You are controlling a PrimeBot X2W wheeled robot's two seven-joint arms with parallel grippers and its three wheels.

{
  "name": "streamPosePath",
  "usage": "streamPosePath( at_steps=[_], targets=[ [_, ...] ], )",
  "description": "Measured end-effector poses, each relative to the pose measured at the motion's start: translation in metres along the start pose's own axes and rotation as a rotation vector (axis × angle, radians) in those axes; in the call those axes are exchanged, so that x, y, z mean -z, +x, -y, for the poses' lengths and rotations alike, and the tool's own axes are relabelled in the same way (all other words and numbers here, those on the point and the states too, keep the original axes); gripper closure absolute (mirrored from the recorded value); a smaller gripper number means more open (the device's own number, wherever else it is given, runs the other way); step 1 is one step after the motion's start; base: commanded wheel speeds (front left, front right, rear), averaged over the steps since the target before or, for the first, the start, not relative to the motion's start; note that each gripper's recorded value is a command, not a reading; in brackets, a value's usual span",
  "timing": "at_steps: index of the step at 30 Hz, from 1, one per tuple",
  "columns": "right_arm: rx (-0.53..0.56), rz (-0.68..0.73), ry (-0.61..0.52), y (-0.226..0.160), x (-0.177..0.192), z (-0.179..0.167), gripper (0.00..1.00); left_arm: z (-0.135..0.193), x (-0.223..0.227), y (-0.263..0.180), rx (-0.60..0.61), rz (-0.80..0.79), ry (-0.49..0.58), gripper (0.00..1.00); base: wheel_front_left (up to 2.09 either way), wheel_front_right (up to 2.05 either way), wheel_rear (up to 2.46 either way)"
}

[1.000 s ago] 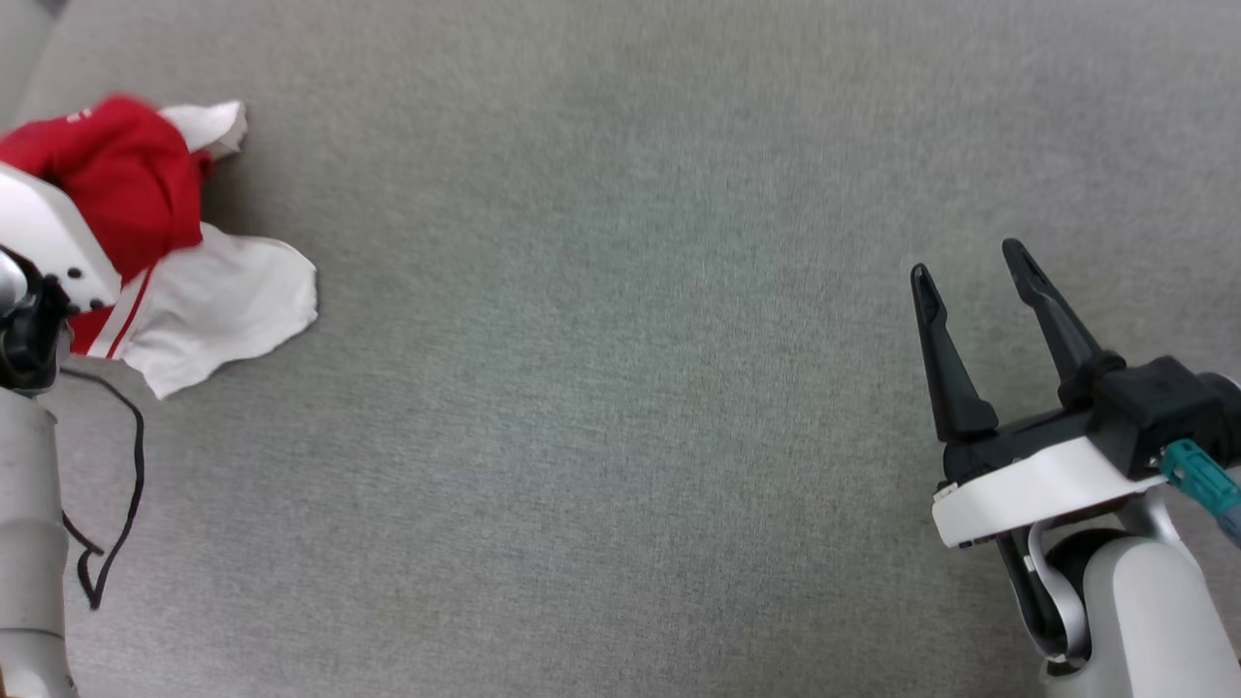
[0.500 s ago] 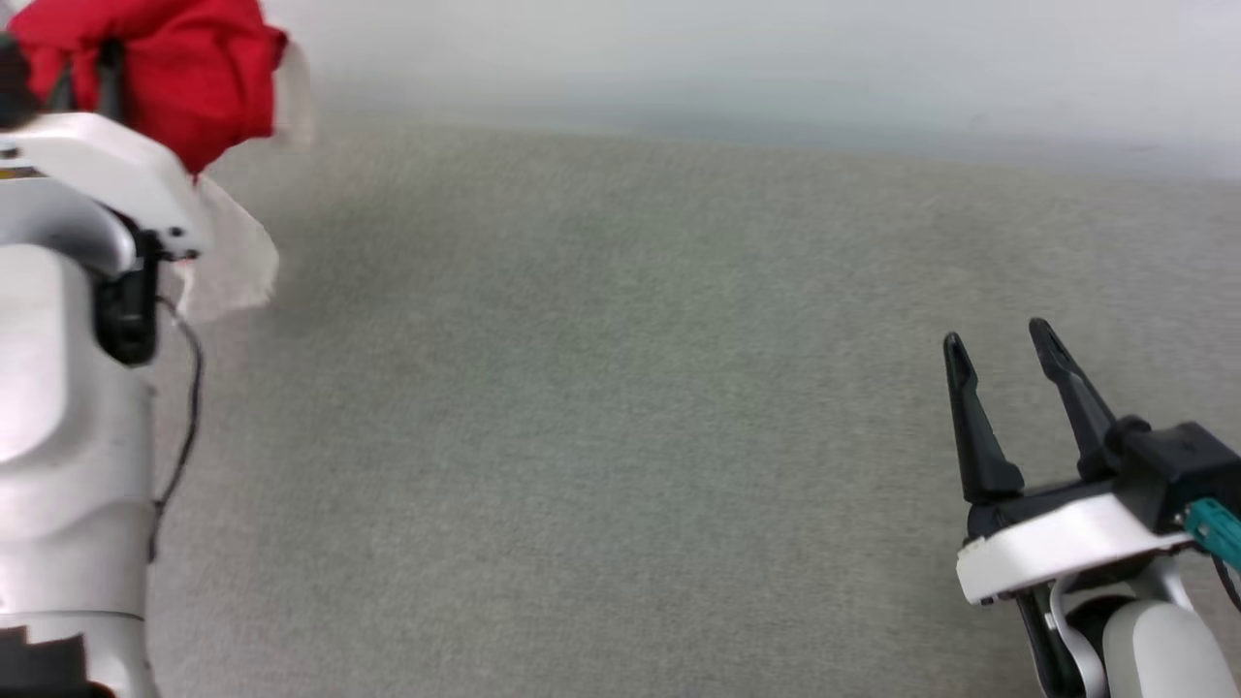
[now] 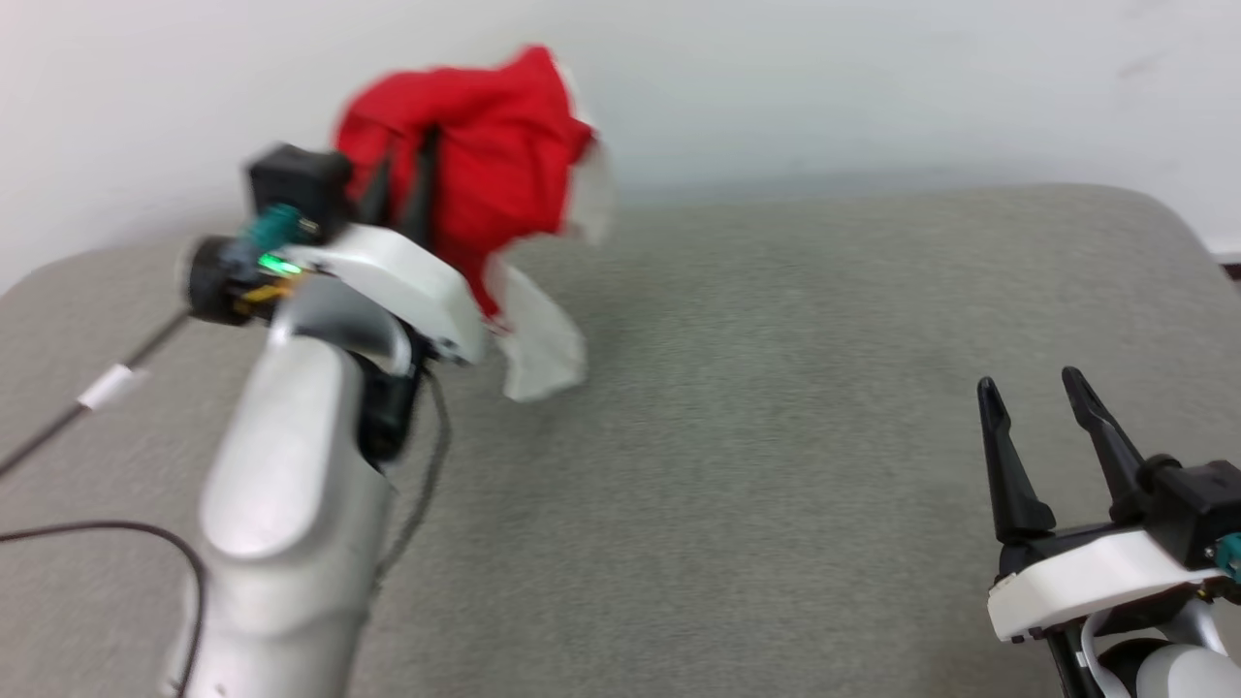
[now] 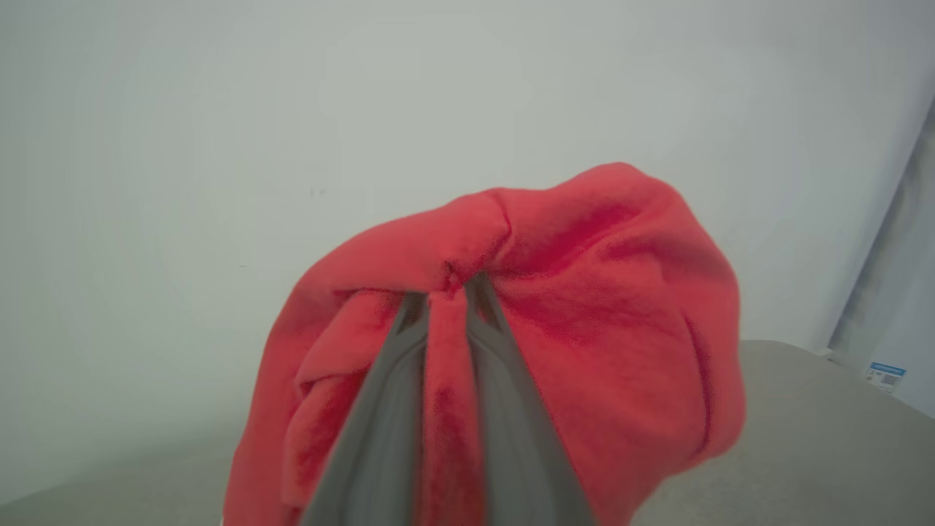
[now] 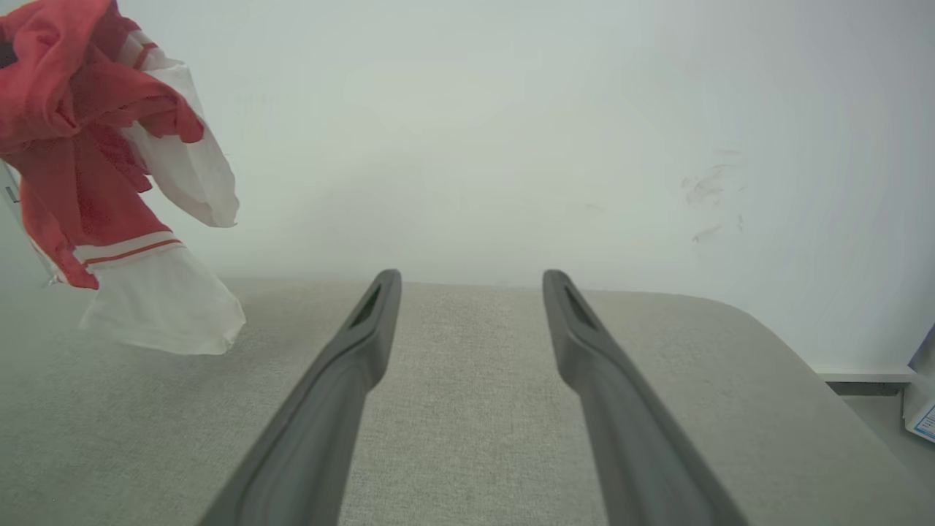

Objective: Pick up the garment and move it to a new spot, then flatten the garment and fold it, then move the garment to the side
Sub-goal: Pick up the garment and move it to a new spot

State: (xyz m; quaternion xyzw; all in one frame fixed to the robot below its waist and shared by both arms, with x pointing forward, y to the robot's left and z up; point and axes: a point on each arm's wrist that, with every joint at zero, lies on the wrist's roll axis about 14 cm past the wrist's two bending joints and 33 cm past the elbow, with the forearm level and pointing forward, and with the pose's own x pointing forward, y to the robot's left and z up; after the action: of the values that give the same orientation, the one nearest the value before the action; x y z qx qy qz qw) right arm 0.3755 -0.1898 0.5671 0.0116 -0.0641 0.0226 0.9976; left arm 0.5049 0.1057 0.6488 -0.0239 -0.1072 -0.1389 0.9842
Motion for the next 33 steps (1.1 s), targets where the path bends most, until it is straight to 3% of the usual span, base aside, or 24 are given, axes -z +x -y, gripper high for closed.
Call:
streamPosePath(
  at_steps=[4,9,13,19,20,21,22,23,24,33],
  targets=[
    [0.074,0.0,-0.013,-0.017,-0.005,0.024,0.0,0.06,0.014,-0.002,0.131,-0.014,-0.071,1.0,0.0,0.0,0.0],
    [0.136,-0.023,-0.015,-0.031,-0.001,0.042,0.0,0.106,0.054,-0.02,0.234,-0.093,-0.13,1.0,0.0,0.0,0.0],
    [0.148,-0.047,0.0,-0.029,0.008,0.046,0.0,0.127,0.113,-0.05,0.262,-0.252,-0.17,1.0,0.0,0.0,0.0],
    [0.132,-0.066,0.024,-0.02,0.019,0.041,0.0,0.133,0.181,-0.106,0.221,-0.471,-0.22,1.0,0.0,0.0,0.0],
    [0.124,-0.066,0.028,-0.017,0.019,0.039,0.0,0.134,0.188,-0.114,0.216,-0.499,-0.23,0.95,0.0,0.0,0.0],
    [0.117,-0.062,0.032,-0.014,0.019,0.037,0.0,0.136,0.192,-0.122,0.215,-0.517,-0.233,0.7,0.0,0.0,0.0],
    [0.111,-0.061,0.034,-0.013,0.02,0.035,0.0,0.137,0.195,-0.129,0.212,-0.533,-0.239,0.56,0.0,0.0,0.0],
    [0.107,-0.062,0.035,-0.012,0.02,0.034,0.0,0.137,0.196,-0.133,0.205,-0.543,-0.248,0.23,0.0,0.0,0.0],
    [0.104,-0.062,0.037,-0.011,0.021,0.033,0.0,0.137,0.195,-0.136,0.198,-0.542,-0.259,0.0,0.0,0.0,0.0],
    [0.061,-0.045,0.05,-0.008,0.016,0.019,0.0,0.11,0.123,-0.105,0.114,-0.25,-0.224,0.0,0.0,0.0,0.0]
  ],
)
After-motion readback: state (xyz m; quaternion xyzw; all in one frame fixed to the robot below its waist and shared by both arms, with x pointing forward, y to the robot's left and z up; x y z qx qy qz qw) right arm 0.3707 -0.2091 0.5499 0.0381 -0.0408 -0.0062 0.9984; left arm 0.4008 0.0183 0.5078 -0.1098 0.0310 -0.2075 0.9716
